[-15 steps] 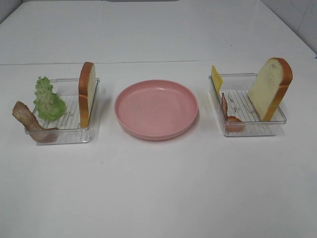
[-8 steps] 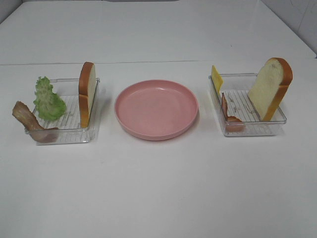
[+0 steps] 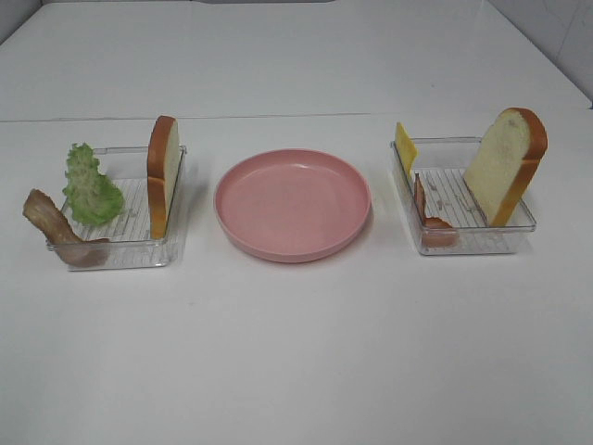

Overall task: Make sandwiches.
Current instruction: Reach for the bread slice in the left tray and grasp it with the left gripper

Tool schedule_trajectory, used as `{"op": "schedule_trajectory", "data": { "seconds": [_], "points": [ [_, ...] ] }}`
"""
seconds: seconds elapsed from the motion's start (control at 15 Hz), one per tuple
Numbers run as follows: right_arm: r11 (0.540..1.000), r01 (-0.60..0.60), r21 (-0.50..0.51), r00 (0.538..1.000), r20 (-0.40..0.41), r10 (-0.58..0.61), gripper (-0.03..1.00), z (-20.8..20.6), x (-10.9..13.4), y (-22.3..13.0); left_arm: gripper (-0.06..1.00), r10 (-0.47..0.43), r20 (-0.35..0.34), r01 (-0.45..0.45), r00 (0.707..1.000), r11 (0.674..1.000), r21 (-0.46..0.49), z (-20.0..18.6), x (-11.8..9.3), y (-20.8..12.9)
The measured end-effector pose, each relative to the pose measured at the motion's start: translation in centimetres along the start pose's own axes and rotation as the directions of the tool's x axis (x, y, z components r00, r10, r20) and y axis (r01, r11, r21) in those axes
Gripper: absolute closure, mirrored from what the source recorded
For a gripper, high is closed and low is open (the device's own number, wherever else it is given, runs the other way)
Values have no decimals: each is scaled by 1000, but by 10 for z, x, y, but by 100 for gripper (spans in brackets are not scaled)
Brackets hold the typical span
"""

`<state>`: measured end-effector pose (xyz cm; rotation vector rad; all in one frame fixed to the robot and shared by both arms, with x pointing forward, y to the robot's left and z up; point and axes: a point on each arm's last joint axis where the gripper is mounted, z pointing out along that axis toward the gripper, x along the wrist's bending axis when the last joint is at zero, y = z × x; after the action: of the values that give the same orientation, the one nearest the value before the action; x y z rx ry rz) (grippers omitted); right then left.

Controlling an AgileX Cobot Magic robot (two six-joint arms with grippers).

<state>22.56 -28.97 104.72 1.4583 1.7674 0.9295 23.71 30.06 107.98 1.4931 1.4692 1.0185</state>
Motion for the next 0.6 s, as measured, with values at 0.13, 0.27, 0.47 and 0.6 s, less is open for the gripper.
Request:
{"op": "schedule_trajectory", "data": {
  "seconds": [0.13,0.27,0.47,0.6],
  "points": [
    [1000,0,0,1000,0,0,16,0,0,0,18,-13,17,13,1000,1000,25,10,-1,23],
    [1000,0,0,1000,0,0,16,0,0,0,18,-79,79,70,994,991,116,38,-6,56],
    [1000,0,0,1000,0,0,16,0,0,0,18,-194,142,149,971,950,276,88,-14,96],
    [1000,0,0,1000,0,0,16,0,0,0,18,-224,171,152,959,921,358,118,-18,112]
  ]
}}
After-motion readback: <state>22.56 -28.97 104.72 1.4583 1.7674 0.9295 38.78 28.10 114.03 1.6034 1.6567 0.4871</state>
